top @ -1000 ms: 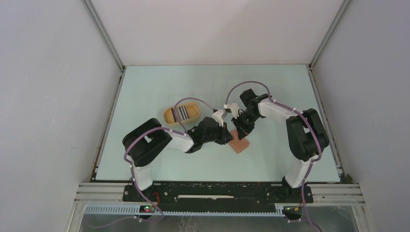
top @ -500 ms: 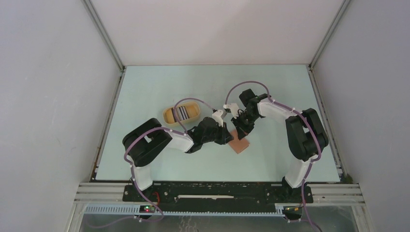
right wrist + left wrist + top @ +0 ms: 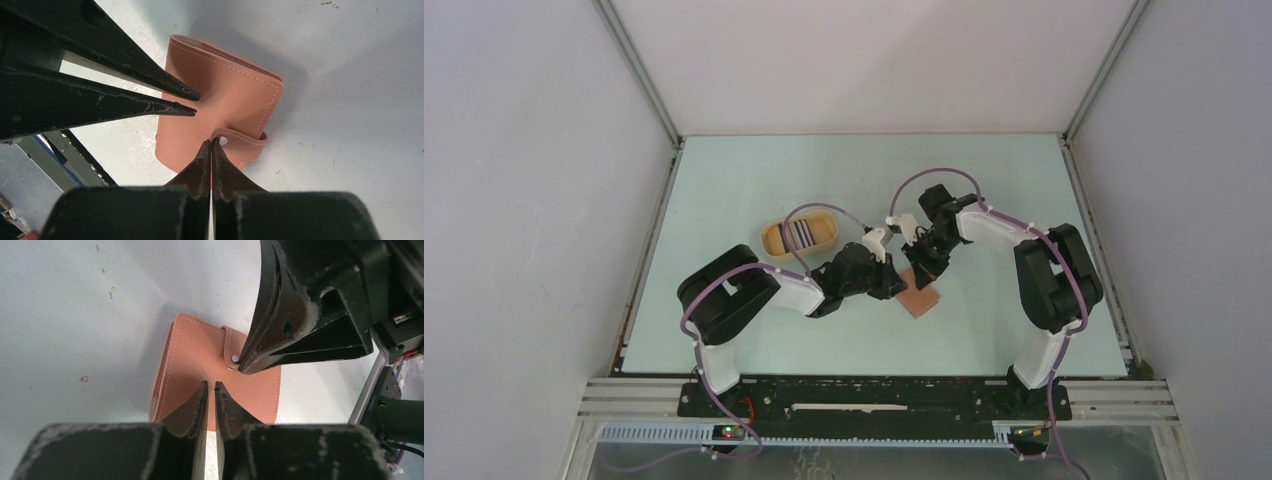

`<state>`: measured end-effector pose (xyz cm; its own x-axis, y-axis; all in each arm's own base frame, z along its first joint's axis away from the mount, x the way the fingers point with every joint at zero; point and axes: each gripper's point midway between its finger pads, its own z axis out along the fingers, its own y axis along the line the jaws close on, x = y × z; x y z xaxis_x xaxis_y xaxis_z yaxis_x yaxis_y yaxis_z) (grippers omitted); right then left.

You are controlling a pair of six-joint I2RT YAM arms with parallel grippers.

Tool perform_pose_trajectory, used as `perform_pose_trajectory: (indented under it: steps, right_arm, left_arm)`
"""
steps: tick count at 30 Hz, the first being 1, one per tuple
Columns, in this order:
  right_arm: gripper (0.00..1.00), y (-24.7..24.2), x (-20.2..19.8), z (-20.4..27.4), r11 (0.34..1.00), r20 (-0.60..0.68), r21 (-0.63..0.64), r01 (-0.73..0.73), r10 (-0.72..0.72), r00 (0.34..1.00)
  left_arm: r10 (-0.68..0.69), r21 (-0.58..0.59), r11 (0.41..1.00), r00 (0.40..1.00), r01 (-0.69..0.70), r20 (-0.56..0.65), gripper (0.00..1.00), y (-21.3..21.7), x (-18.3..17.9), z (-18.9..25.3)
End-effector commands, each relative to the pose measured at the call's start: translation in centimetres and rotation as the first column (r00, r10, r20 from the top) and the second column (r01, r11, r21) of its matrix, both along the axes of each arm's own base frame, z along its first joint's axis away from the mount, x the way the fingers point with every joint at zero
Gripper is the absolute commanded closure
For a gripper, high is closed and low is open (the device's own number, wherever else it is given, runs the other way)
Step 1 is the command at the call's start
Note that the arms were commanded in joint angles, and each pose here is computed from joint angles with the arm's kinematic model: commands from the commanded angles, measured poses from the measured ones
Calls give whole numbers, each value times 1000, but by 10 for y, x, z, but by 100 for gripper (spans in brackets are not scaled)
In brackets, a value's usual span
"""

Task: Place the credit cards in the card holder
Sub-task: Close the card holder at the center of the board.

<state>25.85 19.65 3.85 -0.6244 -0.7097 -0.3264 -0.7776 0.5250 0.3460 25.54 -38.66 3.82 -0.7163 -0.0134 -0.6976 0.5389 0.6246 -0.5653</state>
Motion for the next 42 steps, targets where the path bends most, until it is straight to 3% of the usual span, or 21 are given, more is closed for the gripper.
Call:
perform_pose_trajectory:
  steps: [1, 23, 32, 33, 36, 42]
  right_arm:
    - [100, 17, -19, -4, 993, -40, 17, -115, 115, 993]
    - [100, -1, -19, -39, 989, -135, -138, -57, 38, 990]
    - [100, -7, -15, -39, 995, -179, -97, 0, -17, 984]
    - [99, -5, -16, -37, 997, -189, -76, -4, -10, 982]
    - [80, 2, -21, -23, 1000, -221, 15, -27, 29, 975]
    - [72, 13, -23, 11, 984, -179, 166, -66, 96, 979]
  left_arm:
    - [-16, -12, 1000, 1000, 16, 14, 86, -2, 0, 1]
    - [-18, -15, 1000, 1000, 18, 13, 86, -2, -1, 1]
    - [-18, -16, 1000, 1000, 18, 16, 86, -2, -1, 2]
    - [-18, -19, 1000, 1000, 19, 16, 86, -2, -1, 2]
    - [-16, -19, 1000, 1000, 17, 16, 85, -2, -1, 2]
    - [-18, -20, 1000, 1000, 19, 16, 85, -2, -1, 2]
